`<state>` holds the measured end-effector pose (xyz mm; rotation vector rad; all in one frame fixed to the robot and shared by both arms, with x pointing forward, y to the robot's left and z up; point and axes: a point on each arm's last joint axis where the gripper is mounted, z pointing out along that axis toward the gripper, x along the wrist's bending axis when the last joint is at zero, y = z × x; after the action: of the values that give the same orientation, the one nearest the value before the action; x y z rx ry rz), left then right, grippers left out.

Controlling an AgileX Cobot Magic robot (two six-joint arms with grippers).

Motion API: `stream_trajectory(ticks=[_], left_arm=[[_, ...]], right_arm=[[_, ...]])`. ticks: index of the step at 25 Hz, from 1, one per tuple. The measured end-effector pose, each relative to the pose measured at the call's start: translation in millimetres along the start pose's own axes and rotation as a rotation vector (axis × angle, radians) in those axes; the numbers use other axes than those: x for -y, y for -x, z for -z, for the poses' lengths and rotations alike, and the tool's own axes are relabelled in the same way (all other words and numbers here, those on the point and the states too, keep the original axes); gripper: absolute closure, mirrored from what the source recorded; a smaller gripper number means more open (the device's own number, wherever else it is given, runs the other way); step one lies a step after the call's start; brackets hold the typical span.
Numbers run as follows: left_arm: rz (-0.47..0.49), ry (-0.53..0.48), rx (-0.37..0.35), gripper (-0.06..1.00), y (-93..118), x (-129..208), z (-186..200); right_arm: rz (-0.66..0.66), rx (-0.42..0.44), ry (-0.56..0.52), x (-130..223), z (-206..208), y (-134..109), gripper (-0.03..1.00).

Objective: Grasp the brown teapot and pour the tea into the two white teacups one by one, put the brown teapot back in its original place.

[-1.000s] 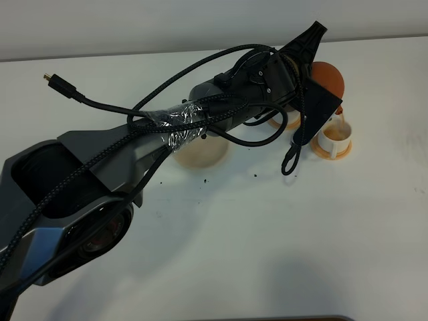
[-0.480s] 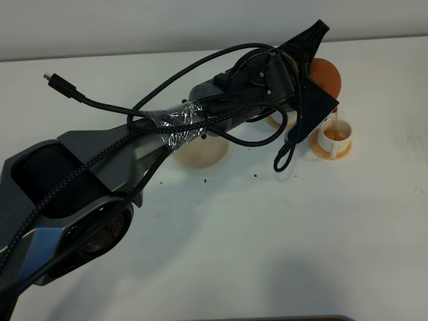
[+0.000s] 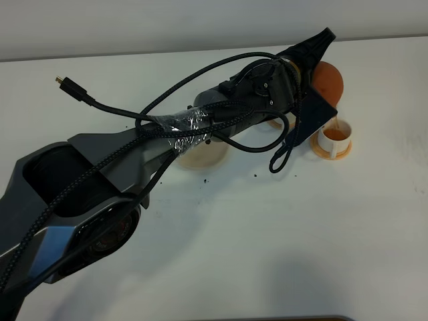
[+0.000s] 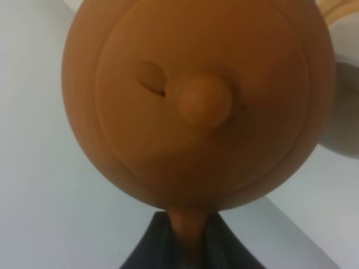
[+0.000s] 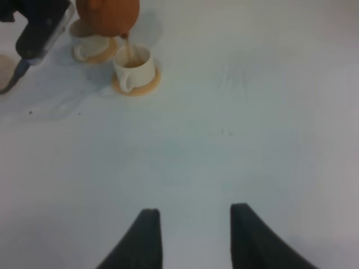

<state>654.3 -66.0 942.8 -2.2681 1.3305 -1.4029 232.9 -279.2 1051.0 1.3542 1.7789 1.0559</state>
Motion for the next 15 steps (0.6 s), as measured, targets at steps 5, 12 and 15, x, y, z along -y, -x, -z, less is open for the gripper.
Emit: stream_trajectory(ticks=[5, 12, 15], left_arm=[[-0.022, -0.006, -0.011, 0.83, -0.8, 0.3, -0.2], [-0.069, -0.019, -0.036, 0.83, -3.2, 1.4, -0.1], [-0.075, -0.016, -0.049, 0.83, -4.4, 1.0, -0.1]], right_arm=[[0.0, 0.0, 0.0, 0.0, 0.0, 0.0, 0.68], [0.0, 0.0, 0.0, 0.0, 0.0, 0.0, 0.68], [0.0, 0.0, 0.0, 0.0, 0.0, 0.0, 0.68]])
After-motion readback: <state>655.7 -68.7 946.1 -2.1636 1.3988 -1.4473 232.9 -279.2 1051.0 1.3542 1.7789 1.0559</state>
